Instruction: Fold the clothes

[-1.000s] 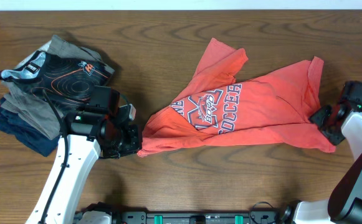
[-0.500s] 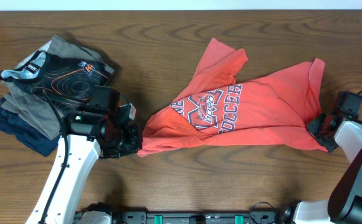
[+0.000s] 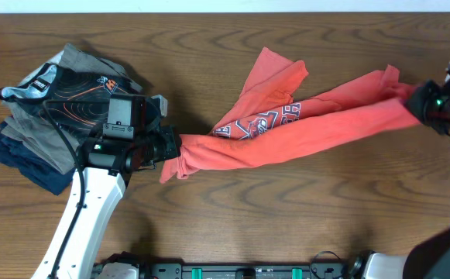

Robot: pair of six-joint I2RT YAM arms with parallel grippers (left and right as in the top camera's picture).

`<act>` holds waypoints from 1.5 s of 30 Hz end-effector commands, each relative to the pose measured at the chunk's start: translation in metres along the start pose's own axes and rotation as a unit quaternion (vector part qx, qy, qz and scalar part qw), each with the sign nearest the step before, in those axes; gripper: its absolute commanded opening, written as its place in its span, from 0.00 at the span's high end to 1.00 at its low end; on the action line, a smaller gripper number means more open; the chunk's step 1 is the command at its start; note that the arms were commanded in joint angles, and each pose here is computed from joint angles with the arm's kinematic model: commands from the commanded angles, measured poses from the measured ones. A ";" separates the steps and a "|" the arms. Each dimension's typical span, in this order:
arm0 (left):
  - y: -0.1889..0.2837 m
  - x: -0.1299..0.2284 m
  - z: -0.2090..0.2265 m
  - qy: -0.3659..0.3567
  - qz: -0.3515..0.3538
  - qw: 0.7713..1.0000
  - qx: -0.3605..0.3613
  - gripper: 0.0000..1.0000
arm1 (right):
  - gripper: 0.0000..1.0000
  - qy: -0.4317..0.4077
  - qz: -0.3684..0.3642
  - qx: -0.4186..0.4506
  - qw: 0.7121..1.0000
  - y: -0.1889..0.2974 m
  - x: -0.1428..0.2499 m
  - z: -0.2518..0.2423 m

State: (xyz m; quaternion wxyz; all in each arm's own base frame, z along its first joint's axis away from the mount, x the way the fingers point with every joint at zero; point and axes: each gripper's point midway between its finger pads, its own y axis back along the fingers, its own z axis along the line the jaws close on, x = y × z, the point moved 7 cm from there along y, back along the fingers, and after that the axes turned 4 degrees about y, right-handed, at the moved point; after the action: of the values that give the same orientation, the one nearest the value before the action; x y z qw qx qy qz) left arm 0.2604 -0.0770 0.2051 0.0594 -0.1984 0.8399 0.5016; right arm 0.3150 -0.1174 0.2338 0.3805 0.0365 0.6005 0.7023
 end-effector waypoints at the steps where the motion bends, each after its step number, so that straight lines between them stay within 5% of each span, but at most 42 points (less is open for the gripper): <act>1: 0.000 0.004 0.003 0.028 0.012 0.999 -0.009 0.94 | 0.89 -0.016 0.036 0.254 0.966 0.009 0.026 -0.057; 3: 0.000 0.011 0.006 0.036 0.030 0.999 -0.018 0.94 | 0.79 -0.059 0.056 0.387 0.918 0.016 0.050 -0.086; 5: 0.000 0.016 0.008 0.042 0.045 0.998 -0.026 0.94 | 0.74 -0.071 0.073 0.415 0.904 0.011 0.065 -0.096; 8: 0.001 0.023 0.011 0.049 0.061 0.996 -0.034 0.94 | 0.62 -0.087 0.091 0.398 0.909 -0.003 0.079 -0.100; 24: 0.002 0.028 0.013 0.055 0.075 0.995 -0.042 0.94 | 0.47 -0.127 0.073 0.265 0.953 -0.071 0.102 -0.093; 34: 0.002 0.028 0.013 0.054 0.075 0.995 -0.042 0.94 | 0.51 -0.133 0.112 0.277 0.945 -0.096 0.134 -0.106; 36: 0.002 0.028 0.013 0.055 0.075 0.995 -0.042 0.94 | 0.65 -0.134 0.119 0.279 0.943 -0.095 0.138 -0.107; 38: 0.002 0.028 0.013 0.055 0.075 0.995 -0.042 0.94 | 0.95 -0.134 0.131 0.283 0.941 -0.094 0.142 -0.108; 39: 0.002 0.028 0.013 0.055 0.075 0.995 -0.042 0.94 | 0.99 -0.133 0.139 0.286 0.939 -0.092 0.144 -0.108; 45: 0.002 0.028 0.013 0.055 0.075 0.995 -0.042 0.94 | 0.94 -0.156 0.200 0.314 0.915 -0.079 0.167 -0.110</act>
State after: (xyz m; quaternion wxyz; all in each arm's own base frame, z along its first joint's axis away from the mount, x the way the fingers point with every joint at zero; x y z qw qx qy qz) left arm 0.2330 -0.0727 0.1929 -0.0309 -0.1643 0.8344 0.5251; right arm 0.1861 -0.1133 0.0686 0.2886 0.3570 0.7090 0.5354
